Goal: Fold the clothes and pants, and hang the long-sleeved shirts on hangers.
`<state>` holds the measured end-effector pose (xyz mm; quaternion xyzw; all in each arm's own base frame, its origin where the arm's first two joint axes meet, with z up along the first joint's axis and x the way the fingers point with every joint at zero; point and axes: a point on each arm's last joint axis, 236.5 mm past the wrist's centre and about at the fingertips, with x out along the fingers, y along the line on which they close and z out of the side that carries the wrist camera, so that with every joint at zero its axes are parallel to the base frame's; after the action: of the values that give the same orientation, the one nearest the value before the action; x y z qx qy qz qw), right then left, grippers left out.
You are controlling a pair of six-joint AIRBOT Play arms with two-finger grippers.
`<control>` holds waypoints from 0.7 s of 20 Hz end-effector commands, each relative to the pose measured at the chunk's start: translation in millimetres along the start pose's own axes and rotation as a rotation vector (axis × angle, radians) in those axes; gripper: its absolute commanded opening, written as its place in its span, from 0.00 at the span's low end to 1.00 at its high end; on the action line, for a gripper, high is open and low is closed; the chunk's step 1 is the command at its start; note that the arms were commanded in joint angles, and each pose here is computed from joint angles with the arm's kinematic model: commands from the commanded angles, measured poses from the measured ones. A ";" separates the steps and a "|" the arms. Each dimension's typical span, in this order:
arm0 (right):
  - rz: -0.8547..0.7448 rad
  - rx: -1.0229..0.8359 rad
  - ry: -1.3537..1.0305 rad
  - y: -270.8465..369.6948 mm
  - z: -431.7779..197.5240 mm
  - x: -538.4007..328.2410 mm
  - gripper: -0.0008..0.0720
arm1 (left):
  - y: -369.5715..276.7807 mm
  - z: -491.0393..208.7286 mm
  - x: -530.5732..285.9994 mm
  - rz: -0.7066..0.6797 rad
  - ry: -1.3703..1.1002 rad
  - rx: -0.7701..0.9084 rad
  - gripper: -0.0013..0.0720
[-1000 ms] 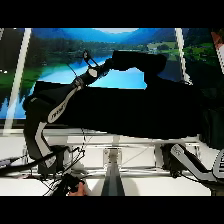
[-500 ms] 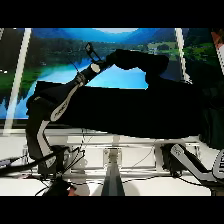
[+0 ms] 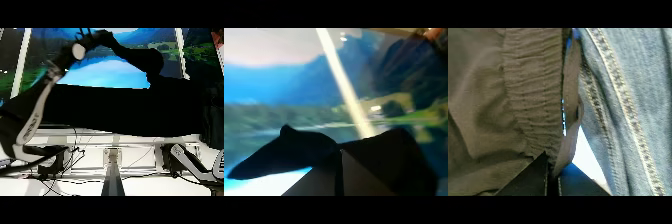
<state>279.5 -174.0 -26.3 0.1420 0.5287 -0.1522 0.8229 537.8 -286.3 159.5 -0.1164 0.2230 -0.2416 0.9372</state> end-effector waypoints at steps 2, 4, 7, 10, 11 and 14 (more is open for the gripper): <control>0.072 0.024 -0.058 17.0 13.7 -1.0 0.05 | 54.5 44.9 -92.5 0.203 0.058 0.246 0.02; 0.077 0.044 -0.102 17.6 24.3 -1.9 0.05 | 78.1 77.6 -134.1 0.279 -0.003 0.256 0.02; 0.111 0.086 -0.146 24.7 35.4 -4.0 0.05 | 110.4 122.1 -195.4 0.375 -0.119 0.227 0.02; 0.150 0.104 -0.169 33.2 41.4 -6.0 0.05 | 141.2 135.2 -243.8 0.469 -0.145 0.184 0.02; 0.160 0.111 -0.175 35.3 43.0 -6.6 0.05 | 151.6 128.8 -254.7 0.498 -0.118 0.147 0.02; 0.196 0.107 -0.194 43.3 47.5 -8.9 0.05 | 182.1 82.1 -271.5 0.579 0.081 0.076 0.02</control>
<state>324.4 -158.5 -2.1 0.2105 0.4379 -0.1268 0.8648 463.5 -18.0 297.9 -0.0008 0.1976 -0.0175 0.9801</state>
